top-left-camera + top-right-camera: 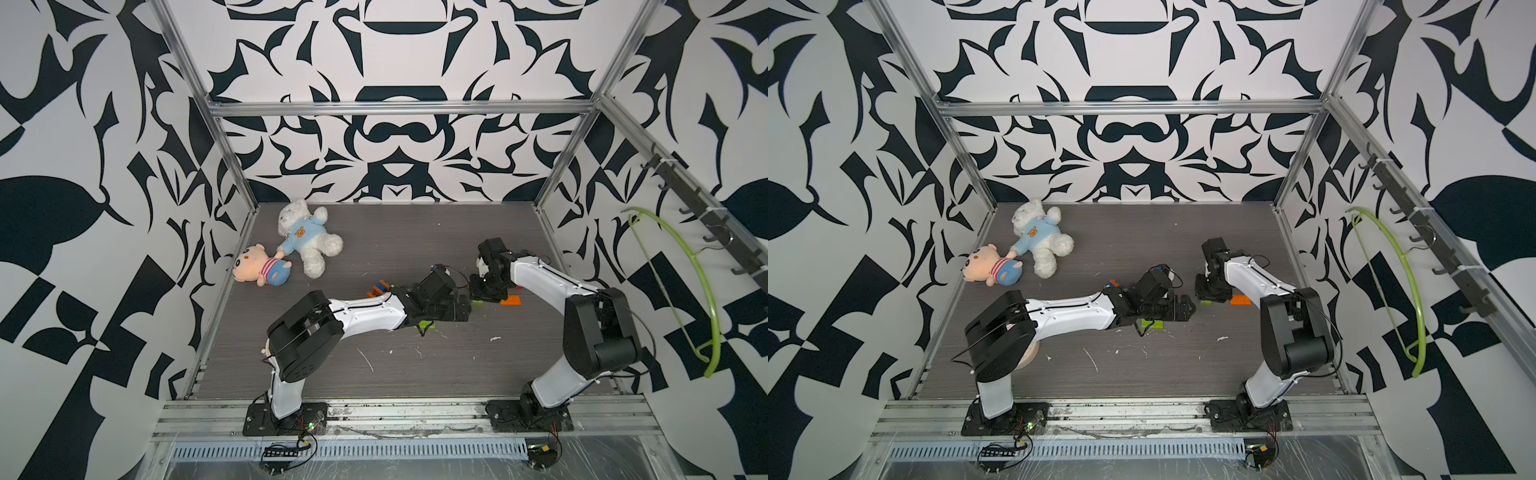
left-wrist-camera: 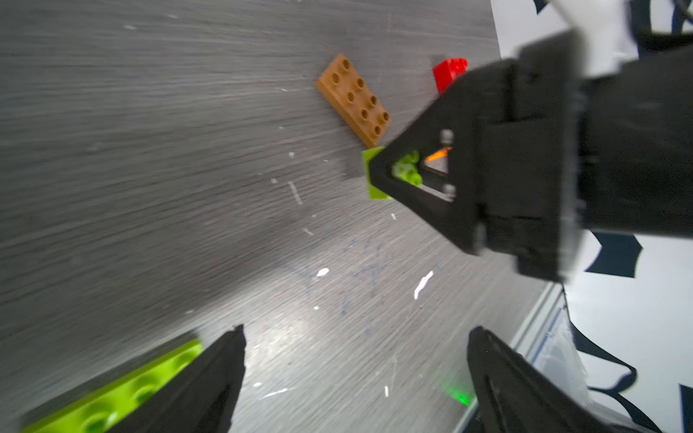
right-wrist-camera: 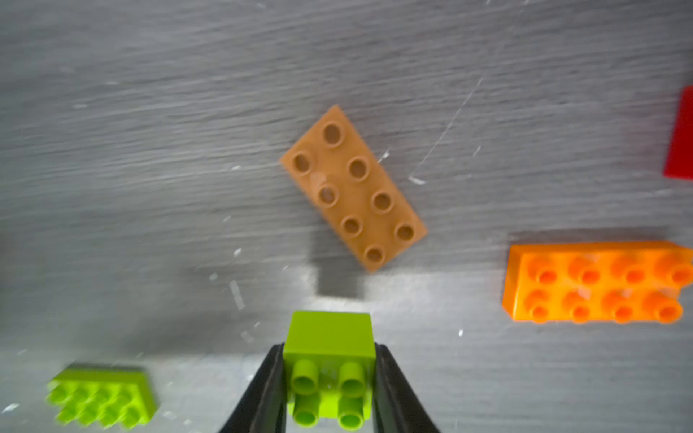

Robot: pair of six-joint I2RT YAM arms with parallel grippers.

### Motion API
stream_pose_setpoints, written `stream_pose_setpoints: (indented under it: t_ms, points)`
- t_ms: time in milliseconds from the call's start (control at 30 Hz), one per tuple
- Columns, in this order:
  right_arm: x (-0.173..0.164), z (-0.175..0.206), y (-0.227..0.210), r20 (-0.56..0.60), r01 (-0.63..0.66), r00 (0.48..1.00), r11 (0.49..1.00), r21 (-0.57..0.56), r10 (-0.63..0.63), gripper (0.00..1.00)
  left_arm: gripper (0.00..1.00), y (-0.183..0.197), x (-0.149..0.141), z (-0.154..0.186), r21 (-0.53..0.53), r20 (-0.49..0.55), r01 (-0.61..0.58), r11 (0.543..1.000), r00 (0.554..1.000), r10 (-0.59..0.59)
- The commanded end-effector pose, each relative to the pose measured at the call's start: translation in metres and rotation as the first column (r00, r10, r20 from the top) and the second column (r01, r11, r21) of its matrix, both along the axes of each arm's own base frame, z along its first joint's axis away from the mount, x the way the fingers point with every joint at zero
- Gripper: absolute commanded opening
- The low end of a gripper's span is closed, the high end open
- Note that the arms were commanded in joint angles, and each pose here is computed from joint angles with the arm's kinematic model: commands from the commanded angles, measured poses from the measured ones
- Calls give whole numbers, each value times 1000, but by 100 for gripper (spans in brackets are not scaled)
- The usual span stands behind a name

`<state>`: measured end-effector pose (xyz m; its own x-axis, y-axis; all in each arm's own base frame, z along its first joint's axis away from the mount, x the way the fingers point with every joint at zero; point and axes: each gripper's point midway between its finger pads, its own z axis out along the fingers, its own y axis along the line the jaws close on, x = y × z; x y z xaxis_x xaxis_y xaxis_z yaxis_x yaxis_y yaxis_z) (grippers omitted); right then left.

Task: Assemble the number 5 with lego
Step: Pick up the lego brick from the center of the board.

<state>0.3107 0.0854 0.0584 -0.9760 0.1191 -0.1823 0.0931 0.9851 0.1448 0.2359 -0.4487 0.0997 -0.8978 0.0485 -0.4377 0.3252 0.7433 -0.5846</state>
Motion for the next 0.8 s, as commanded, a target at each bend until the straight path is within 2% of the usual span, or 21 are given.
stream_pose_setpoints:
  t_ms: [0, 233, 467, 767]
  points:
    - [-13, 11, 13, 2, -3, 1000, 1000, 30, 3, 36, 99, 25, 6, 14, 11, 55, -84, 996, 995, 83]
    - [-29, 25, 52, 37, -61, 998, 998, 30, 60, 36, 99, 82, 3, 16, 35, 111, -230, 973, 968, 225]
    - [-46, 22, 102, 46, -119, 992, 993, 22, 118, 35, 99, 136, 1, 15, 53, 149, -382, 923, 917, 370]
    - [-57, 8, 137, 38, -137, 990, 991, 0, 137, 35, 99, 174, -6, 9, 49, 152, -479, 876, 871, 467]
